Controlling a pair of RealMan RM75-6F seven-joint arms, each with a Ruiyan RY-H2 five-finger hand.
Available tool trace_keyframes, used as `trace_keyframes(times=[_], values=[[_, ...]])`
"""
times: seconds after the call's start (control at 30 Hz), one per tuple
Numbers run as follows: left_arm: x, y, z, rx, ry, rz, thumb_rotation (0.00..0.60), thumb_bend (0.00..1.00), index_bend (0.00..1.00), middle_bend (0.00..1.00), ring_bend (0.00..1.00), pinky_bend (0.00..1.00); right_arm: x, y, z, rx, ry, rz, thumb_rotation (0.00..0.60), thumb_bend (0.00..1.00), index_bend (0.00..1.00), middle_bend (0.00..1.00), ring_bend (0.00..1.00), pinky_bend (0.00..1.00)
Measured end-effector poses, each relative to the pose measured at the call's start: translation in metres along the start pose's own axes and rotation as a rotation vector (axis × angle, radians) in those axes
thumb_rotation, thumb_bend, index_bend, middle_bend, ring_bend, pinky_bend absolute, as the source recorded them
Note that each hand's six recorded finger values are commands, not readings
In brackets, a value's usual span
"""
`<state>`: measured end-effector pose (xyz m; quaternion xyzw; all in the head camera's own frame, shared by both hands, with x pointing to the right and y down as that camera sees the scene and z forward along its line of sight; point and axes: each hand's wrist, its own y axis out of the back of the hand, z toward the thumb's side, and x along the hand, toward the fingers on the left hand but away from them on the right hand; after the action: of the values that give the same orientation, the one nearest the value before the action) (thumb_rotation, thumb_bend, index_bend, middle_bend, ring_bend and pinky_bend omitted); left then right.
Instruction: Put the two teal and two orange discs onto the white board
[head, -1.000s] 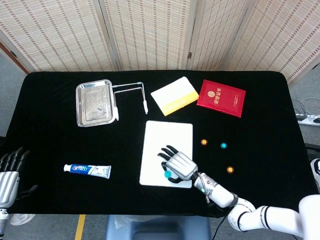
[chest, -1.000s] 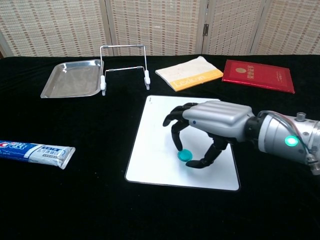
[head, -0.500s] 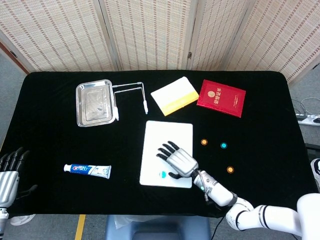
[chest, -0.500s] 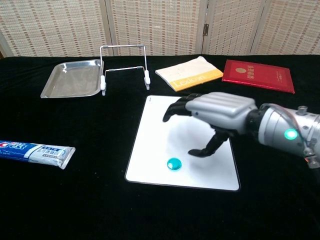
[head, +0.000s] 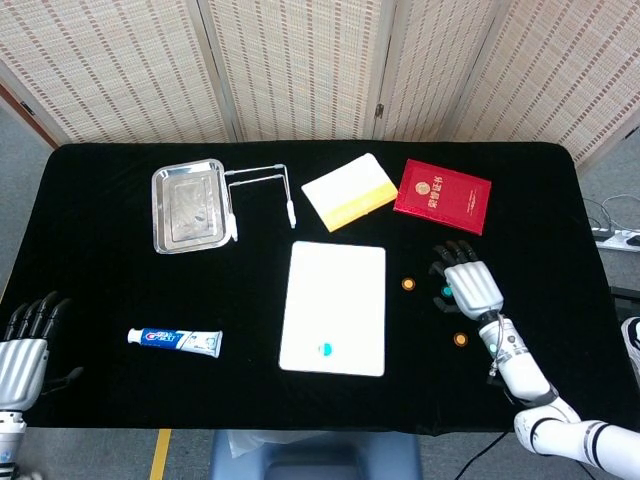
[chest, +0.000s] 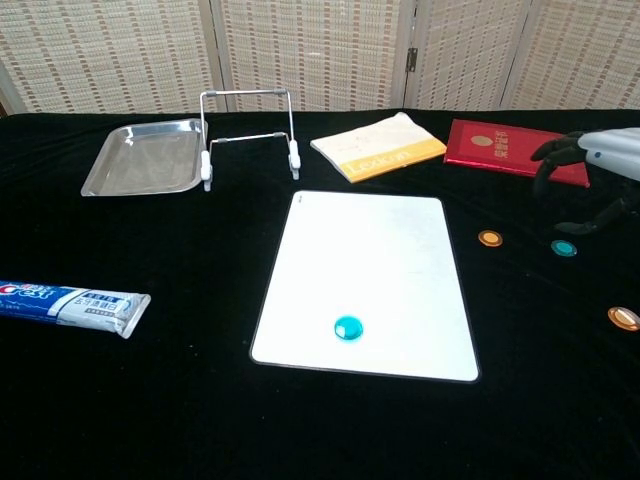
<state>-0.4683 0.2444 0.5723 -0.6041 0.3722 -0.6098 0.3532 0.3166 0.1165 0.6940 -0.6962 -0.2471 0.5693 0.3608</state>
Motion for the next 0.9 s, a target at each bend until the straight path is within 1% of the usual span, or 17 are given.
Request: trace_keyframes(times=[0.17,0.37,0.5,0.9], values=[[0.000,0.000,0.003,0.004,-0.005,-0.004,0.600,0.15,0.00,0.00,0.00,0.00,-0.003,-0.014,-0.027,-0.006,-0.067,0.039,0.532,0.37,0.41,0.15,0.01,0.00],[-0.001,0.000,0.004,0.006,-0.002,-0.006,0.600,0.15,0.00,0.00,0.00,0.00,-0.009,-0.035,-0.040,-0.016,-0.100,0.088,0.532,0.37,0.41,0.15,0.01,0.00],[-0.001,0.001,0.003,0.008,-0.001,-0.007,0.600,0.15,0.00,0.00,0.00,0.00,-0.014,-0.043,-0.041,-0.019,-0.104,0.099,0.532,0.37,0.42,0.15,0.01,0.00],[-0.001,0.001,0.002,0.010,0.003,-0.007,0.600,0.15,0.00,0.00,0.00,0.00,-0.028,-0.048,-0.032,-0.006,-0.085,0.111,0.532,0.37,0.44,0.16,0.01,0.00]])
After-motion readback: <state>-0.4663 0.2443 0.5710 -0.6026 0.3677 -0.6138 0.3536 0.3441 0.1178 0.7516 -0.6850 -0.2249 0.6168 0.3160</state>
